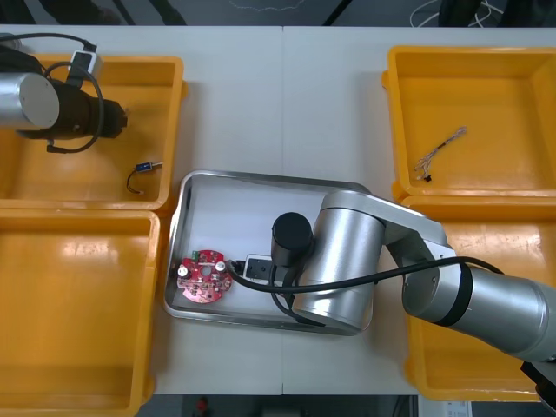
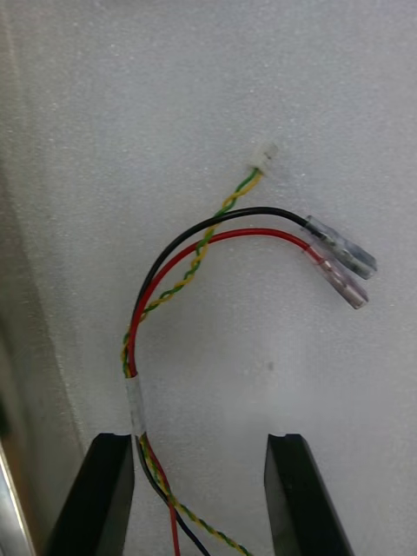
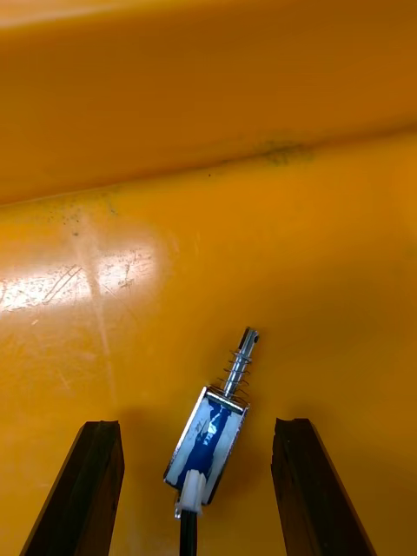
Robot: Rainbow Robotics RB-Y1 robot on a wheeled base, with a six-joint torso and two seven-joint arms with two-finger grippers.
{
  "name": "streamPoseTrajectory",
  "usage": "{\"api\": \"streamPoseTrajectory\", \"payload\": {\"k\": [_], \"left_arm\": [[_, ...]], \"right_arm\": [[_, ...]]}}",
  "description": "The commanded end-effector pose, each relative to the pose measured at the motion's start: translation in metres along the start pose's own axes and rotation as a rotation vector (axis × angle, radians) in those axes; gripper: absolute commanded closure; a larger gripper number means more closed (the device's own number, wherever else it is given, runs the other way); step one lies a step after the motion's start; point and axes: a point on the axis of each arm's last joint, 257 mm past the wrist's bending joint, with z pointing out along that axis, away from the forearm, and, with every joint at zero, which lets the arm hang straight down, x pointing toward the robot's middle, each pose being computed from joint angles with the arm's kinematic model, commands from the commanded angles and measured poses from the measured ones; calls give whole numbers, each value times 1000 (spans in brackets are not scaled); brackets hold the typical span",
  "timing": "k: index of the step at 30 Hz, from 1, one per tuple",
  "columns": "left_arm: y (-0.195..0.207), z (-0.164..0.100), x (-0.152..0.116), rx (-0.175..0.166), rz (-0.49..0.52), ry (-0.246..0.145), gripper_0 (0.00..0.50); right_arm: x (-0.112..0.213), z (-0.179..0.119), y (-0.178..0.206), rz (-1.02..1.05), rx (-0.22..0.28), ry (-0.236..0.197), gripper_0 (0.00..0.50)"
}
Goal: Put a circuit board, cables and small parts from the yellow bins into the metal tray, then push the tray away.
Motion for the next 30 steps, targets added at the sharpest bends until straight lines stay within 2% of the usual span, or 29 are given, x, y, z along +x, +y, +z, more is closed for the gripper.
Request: {"api": "streamPoseTrajectory", "payload": {"k": [1, 6, 7, 8, 9, 15, 18, 20, 24, 26, 30], "left_arm": [[-20, 5, -24, 5, 188, -43, 0], [-17, 6, -21, -1, 188, -36, 0], [-18, 6, -20, 1, 187, -34, 123], [-19, 7, -19, 2, 187, -33, 398], [-19, 7, -20, 4, 185, -34, 497], [-17, 5, -13, 9, 173, -4, 500], [-14, -1, -11, 17, 151, 23, 499], [-12, -11, -12, 28, 136, 49, 499], [-10, -26, -15, 40, 116, 78, 500], [-7, -36, -16, 40, 103, 97, 500], [3, -52, -16, 6, 116, 139, 499]], "right_arm": [[-18, -9, 3, -50, 21, -50, 0], [-23, -19, -6, -27, 22, -74, 0], [-24, -21, -7, -20, 17, -79, 0], [-25, -25, -9, -9, 13, -82, 0], [-25, -27, -10, -2, 12, -82, 0], [-26, -58, -26, 74, 11, -83, 0], [-20, -75, -38, 125, 13, -83, 0], [-24, -87, -50, 160, 27, -124, 0], [-25, -106, -68, 208, 54, -182, 0], [-23, -121, -83, 244, 83, -222, 0], [-14, -141, -102, 290, 117, -266, 0]]}}
